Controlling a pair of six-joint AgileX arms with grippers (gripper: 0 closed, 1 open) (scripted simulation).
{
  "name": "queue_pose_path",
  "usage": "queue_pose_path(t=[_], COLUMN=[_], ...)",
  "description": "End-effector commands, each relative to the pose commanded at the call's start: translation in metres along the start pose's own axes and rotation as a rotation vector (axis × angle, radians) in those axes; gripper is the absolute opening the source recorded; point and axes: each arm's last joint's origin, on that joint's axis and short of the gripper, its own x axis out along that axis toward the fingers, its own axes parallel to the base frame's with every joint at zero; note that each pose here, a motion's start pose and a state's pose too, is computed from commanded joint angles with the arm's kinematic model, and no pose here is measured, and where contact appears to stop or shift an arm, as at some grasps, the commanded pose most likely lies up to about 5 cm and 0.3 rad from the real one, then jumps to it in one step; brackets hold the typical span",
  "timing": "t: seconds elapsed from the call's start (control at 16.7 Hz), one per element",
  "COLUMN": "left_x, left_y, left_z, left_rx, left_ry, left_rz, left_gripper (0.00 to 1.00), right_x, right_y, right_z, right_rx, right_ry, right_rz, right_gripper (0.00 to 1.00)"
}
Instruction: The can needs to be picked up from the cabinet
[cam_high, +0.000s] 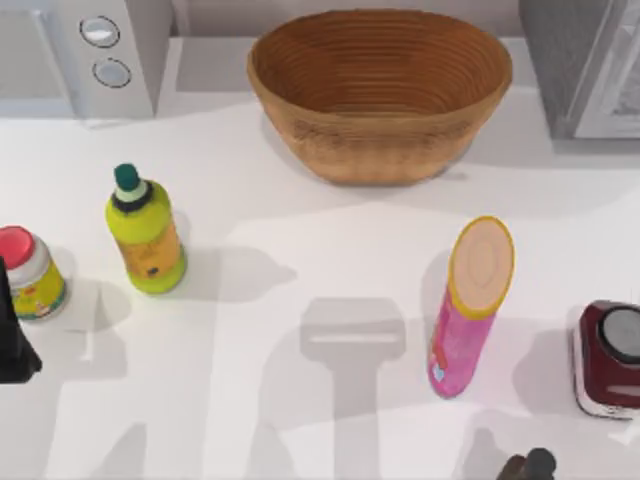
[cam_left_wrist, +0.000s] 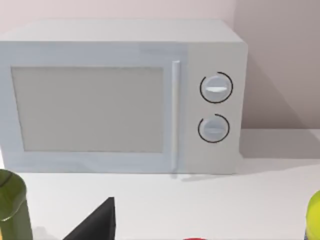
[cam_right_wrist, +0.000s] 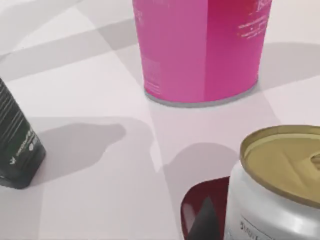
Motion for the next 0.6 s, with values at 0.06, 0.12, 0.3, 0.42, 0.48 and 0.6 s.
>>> queue_pose_path(t=[0.06,0.12,0.3,0.42,0.48,0.6], left_x=[0.000,0.000,0.000,0.000,0.000,0.000], left_y=[0.000,0.000,0.000,0.000,0.000,0.000], left_z=[0.000,0.000,0.000,0.000,0.000,0.000], left_rx=[0.000,0.000,0.000,0.000,0.000,0.000], left_ry=[0.000,0.000,0.000,0.000,0.000,0.000], left_rz=[0.000,0.000,0.000,0.000,0.000,0.000], left_gripper=[1.00,1.00,1.00,1.00,1.00,1.00], right_x=[-0.004,-0.007,-0.016,-0.020,-0.021,-0.022], right_y=[-0.011,-0.021,-0.048,-0.062,-0.067,-0.075], right_z=[-0.007,-0.016,-0.046,-0.069,-0.080,-0.101], right_rx=[-0.005,-0.009,-0.012,-0.006,-0.001,0.012], right_ry=[-0.077,-0.152,-0.344,-0.431,-0.462,-0.502], right_rz=[0.006,-0.003,-0.095,-0.188,-0.236,-0.327], right_gripper=[0.00,0.00,0.00,0.00,0.00,0.00])
